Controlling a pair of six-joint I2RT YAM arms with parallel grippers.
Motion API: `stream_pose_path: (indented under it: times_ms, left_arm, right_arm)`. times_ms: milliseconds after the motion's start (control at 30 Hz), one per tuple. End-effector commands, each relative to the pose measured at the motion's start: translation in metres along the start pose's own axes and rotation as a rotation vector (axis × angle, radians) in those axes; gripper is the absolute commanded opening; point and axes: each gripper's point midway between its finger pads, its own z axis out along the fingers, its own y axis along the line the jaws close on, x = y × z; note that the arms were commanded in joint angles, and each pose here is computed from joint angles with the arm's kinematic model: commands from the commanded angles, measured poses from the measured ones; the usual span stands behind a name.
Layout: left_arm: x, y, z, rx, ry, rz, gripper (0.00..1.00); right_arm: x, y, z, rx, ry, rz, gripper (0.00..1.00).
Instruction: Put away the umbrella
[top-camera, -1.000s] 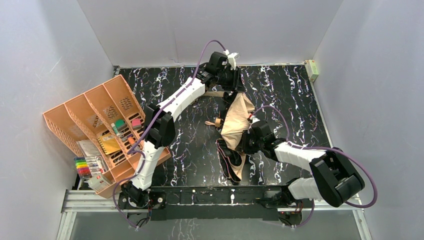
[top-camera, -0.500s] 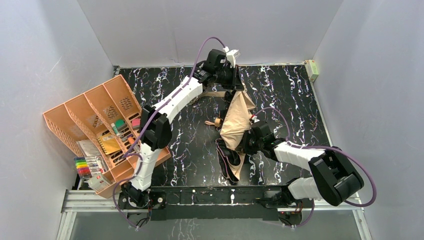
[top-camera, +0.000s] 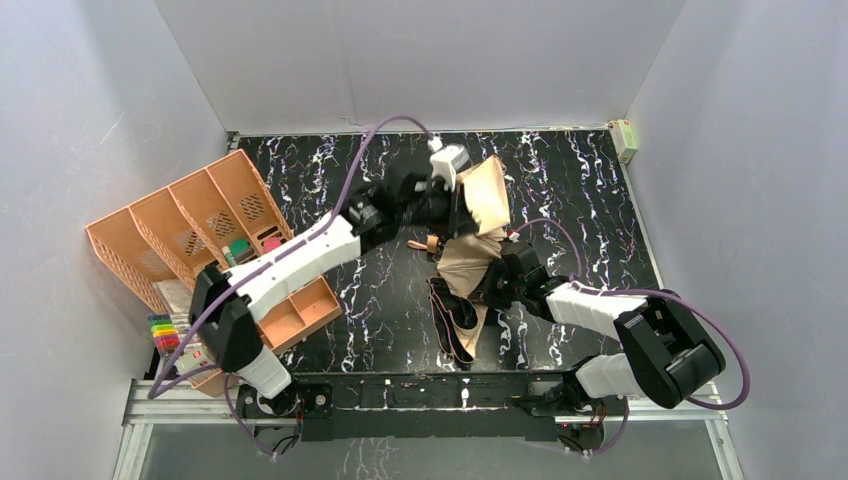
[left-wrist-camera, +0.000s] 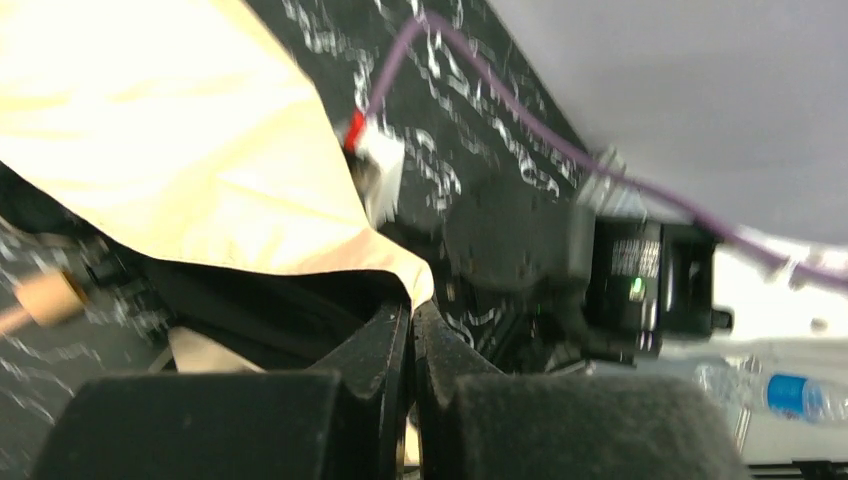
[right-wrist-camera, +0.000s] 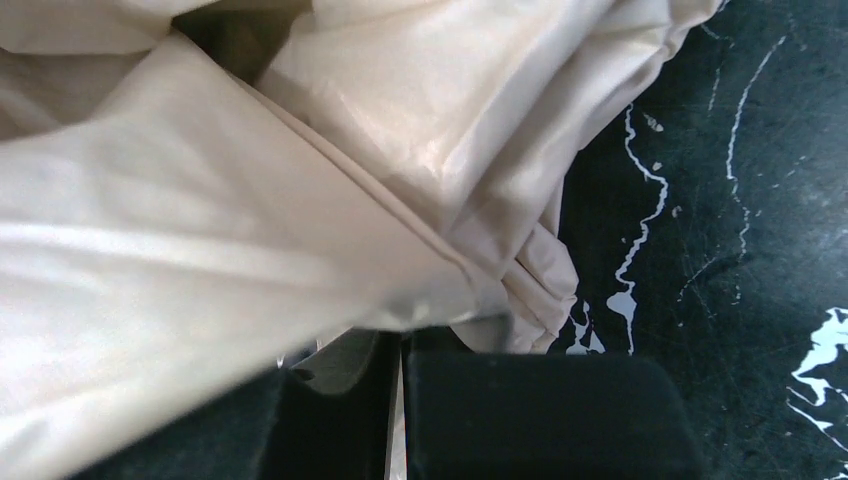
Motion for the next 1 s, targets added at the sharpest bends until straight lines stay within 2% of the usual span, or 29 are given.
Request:
stream_pose_path:
  times_ms: [0, 133, 267, 433, 733, 967]
  left_arm:
    - [0.038, -0.014, -0.015, -0.012, -0.052, -0.046, 0.00]
    - [0.087, -0.017, -0.019, 0.014, -0.065, -0.098, 0.02]
    - [0.143, -0.012, -0.012, 0.031, -0.026, -0.121, 0.03]
    - [0.189, -0.004, 0.001, 0.045, 0.020, -0.147, 0.06]
    - [0.222, 0.009, 0.028, 0.040, 0.074, -0.192, 0.23]
    - [0.243, 0.025, 0.030, -0.005, 0.105, -0.202, 0.24]
  right_arm:
    - [-0.023, 0.010, -0.003, 0.006, -0.082, 0.011, 0.12]
    - [-0.024, 0.014, -0.005, -0.012, -0.087, 0.011, 0.14]
    - [-0.021, 0.015, -0.005, -0.023, -0.075, 0.008, 0.14]
    - [-0.017, 0.014, -0.009, -0.042, -0.079, 0.001, 0.16]
    - [-0.005, 0.015, -0.020, -0.080, -0.058, 0.008, 0.23]
    - [-0.008, 0.009, -0.057, -0.037, -0.119, 0.017, 0.34]
